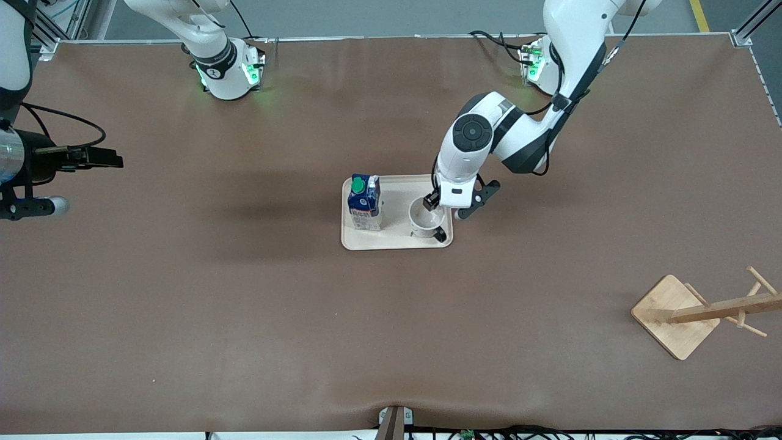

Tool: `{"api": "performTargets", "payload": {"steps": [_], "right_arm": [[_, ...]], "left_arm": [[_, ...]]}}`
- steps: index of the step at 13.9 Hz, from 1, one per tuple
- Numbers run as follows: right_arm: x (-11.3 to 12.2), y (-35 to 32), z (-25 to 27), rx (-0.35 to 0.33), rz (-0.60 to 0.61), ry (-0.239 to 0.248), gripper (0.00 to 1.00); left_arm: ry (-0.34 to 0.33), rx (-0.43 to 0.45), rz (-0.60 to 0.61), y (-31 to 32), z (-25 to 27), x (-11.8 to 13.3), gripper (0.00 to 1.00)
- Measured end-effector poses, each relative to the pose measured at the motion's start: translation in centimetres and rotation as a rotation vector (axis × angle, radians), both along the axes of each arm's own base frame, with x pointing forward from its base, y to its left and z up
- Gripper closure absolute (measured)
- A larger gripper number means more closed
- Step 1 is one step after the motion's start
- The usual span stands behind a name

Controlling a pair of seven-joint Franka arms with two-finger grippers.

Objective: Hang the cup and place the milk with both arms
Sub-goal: 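Grasp and lift the mug with the left gripper while the right gripper approaches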

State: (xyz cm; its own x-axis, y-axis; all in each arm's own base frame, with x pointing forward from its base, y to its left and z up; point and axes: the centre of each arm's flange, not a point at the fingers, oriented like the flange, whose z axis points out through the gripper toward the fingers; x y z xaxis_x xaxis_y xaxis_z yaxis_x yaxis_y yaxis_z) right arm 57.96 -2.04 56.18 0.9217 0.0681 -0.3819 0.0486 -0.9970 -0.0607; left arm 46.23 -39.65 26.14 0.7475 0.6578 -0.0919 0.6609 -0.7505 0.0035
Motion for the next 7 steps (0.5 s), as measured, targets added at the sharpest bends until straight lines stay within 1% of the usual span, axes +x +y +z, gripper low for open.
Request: {"api": "performTargets", "payload": {"steps": [1, 2, 3, 4, 7], "right_arm": [[0.1, -0.1, -0.3, 0.002, -0.001, 0.006, 0.00], [0.3, 0.1, -0.9, 0.010, -0.002, 0.014, 0.00], [0.8, 0.3, -1.6, 0.026, -0.004, 0.014, 0.00], [1.5, 0.5, -2.4, 0.042, -0.011, 0.001, 0.00], [4.0, 1.5, -5.6, 0.111, -0.041, -0.035, 0.00]], "left_arm": [[-0.002, -0.005, 0.002, -0.1, -0.3, 0.0, 0.29], [-0.004, -0.010, 0.004, -0.2, -0.6, 0.0, 0.39], [-0.005, -0.014, 0.006, -0.2, -0.9, 0.1, 0.45], [-0.005, -0.019, 0.007, -0.3, -1.2, 0.2, 0.47], [-0.004, -0.026, 0.010, -0.6, -2.0, 0.8, 0.72]]}}
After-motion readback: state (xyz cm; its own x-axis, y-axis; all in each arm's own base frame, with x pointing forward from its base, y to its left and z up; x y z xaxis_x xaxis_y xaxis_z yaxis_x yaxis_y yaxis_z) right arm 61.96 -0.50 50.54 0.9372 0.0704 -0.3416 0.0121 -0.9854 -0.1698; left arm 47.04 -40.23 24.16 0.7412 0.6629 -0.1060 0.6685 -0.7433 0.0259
